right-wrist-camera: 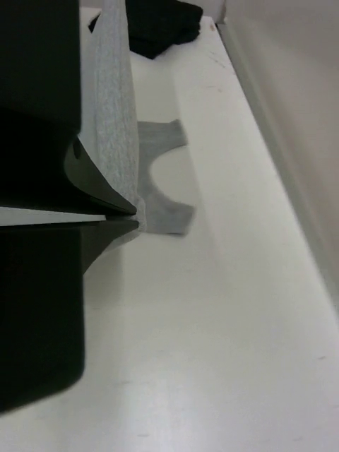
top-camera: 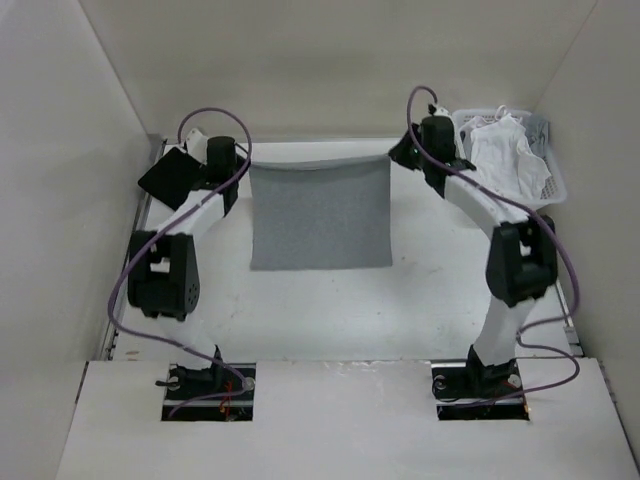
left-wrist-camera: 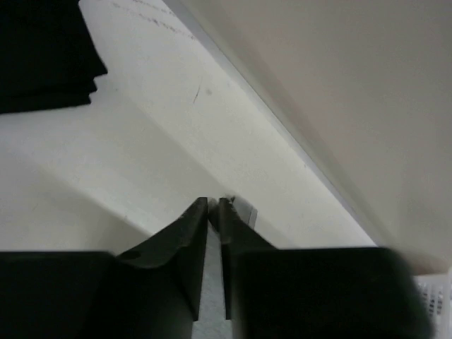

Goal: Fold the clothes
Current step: Fold the tank top

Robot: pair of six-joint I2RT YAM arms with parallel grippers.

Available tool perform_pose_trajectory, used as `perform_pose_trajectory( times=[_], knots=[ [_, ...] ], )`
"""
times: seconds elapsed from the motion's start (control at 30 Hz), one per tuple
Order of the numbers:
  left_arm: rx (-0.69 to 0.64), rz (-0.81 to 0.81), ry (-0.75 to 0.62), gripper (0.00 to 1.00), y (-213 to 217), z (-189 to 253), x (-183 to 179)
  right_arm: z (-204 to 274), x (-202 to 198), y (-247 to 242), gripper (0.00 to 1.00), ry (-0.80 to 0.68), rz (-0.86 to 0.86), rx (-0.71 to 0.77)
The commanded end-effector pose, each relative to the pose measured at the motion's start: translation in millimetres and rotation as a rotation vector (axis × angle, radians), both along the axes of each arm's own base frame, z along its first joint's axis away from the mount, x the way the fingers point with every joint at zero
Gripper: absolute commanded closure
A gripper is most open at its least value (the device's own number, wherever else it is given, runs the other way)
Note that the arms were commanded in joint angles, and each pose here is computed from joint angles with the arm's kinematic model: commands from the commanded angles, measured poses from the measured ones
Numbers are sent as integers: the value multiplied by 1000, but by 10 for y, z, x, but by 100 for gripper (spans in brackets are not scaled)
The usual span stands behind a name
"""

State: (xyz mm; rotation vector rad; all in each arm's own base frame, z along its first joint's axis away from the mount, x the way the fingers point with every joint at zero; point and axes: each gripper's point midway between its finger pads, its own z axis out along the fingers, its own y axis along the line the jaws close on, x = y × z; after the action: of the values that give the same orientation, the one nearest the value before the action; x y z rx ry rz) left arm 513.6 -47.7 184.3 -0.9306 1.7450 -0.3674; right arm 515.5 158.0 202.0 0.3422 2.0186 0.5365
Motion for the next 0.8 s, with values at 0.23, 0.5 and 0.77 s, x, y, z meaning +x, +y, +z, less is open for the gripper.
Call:
perform_pose_trajectory(
  times=[0.23, 0.5, 0.77],
  knots=[
    [28, -71, 47, 48, 74, -249, 36, -338, 290, 45, 38, 32, 9, 33],
    [-42, -145, 119, 57, -203, -849, -1549, -878, -1185, -15, 90, 64, -24, 63],
    [-136, -225, 247, 56, -247, -1335, -2000, -1396, -1868, -121, 65, 175, -51, 67]
  ],
)
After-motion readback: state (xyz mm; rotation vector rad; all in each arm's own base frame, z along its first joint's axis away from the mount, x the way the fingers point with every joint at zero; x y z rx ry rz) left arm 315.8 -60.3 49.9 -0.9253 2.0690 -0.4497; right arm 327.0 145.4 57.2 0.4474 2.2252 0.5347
